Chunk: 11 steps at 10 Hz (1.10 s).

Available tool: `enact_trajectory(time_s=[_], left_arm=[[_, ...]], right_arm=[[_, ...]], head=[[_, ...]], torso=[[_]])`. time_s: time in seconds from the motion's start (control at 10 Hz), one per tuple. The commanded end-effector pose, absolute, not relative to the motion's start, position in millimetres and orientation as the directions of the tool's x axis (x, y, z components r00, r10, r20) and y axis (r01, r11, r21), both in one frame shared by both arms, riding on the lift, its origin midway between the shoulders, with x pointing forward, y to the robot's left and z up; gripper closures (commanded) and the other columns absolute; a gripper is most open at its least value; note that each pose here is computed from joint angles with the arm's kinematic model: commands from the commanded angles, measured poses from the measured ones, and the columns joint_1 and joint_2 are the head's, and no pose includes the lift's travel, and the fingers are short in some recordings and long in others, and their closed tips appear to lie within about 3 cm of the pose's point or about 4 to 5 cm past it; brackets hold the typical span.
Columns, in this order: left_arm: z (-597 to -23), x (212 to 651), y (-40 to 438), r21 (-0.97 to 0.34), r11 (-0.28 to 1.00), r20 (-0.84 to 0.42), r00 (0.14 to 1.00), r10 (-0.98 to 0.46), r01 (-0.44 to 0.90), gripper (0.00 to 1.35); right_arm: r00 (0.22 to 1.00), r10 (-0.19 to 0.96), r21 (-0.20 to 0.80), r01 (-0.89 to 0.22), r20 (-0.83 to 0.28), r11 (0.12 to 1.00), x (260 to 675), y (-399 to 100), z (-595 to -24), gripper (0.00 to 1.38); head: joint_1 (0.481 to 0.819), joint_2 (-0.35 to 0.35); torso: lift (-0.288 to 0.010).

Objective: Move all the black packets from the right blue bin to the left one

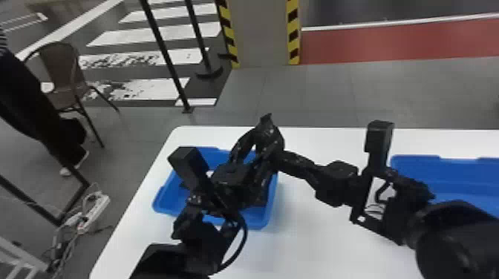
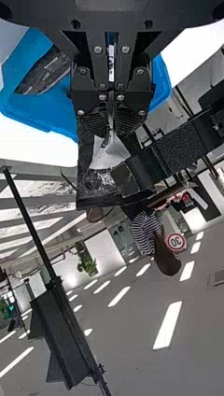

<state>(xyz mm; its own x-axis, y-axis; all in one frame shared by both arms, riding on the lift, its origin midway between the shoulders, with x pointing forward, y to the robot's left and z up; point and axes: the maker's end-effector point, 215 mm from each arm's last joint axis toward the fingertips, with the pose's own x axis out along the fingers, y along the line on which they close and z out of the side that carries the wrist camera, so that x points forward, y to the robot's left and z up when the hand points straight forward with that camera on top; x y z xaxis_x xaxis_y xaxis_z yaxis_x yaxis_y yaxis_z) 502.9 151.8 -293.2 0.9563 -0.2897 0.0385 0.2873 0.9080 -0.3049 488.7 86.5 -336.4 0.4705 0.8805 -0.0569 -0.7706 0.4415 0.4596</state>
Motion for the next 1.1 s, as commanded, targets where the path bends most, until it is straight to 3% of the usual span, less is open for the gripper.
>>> enact_trajectory(time_s=[0.0,0.4,0.5,0.6,0.7,0.9,1.0], left_arm=[[-296,501,152,-0.303,0.910,0.032,0.957,-0.287,0.283,1.22],[-290,501,160,-0.295,0.917,0.053,0.963,-0.263,0.266,1.22],[-287,501,168,-0.288,0.926,0.067,0.970,-0.234,0.243,1.22],[-282,503,192,-0.251,0.952,0.092,0.983,-0.158,0.176,1.22],[-284,503,224,-0.191,0.976,0.123,0.989,-0.079,0.102,1.22],[-324,496,268,-0.059,0.998,0.034,0.999,0.003,-0.001,1.22],[-351,498,274,-0.065,0.998,0.004,1.000,0.017,-0.017,1.20]], right_arm=[[0.472,0.880,0.466,-0.767,-0.056,0.441,489,85,-338,1.11],[0.495,0.869,0.481,-0.755,-0.028,0.446,501,81,-336,1.07],[0.506,0.863,0.502,-0.743,-0.013,0.443,504,78,-337,0.76],[0.544,0.839,0.504,-0.722,-0.009,0.473,509,61,-342,0.31],[0.607,0.795,0.510,-0.679,-0.017,0.528,515,26,-352,0.04],[0.715,0.698,0.483,-0.602,-0.029,0.636,521,-44,-357,0.16],[0.745,0.666,0.467,-0.578,-0.031,0.669,523,-68,-354,0.16]], head=[[0.695,0.259],[0.695,0.258],[0.695,0.259],[0.695,0.263],[0.695,0.270],[0.695,0.264],[0.695,0.250]], torso=[[-0.110],[-0.110],[-0.110],[-0.110],[-0.110],[-0.110],[-0.110]])
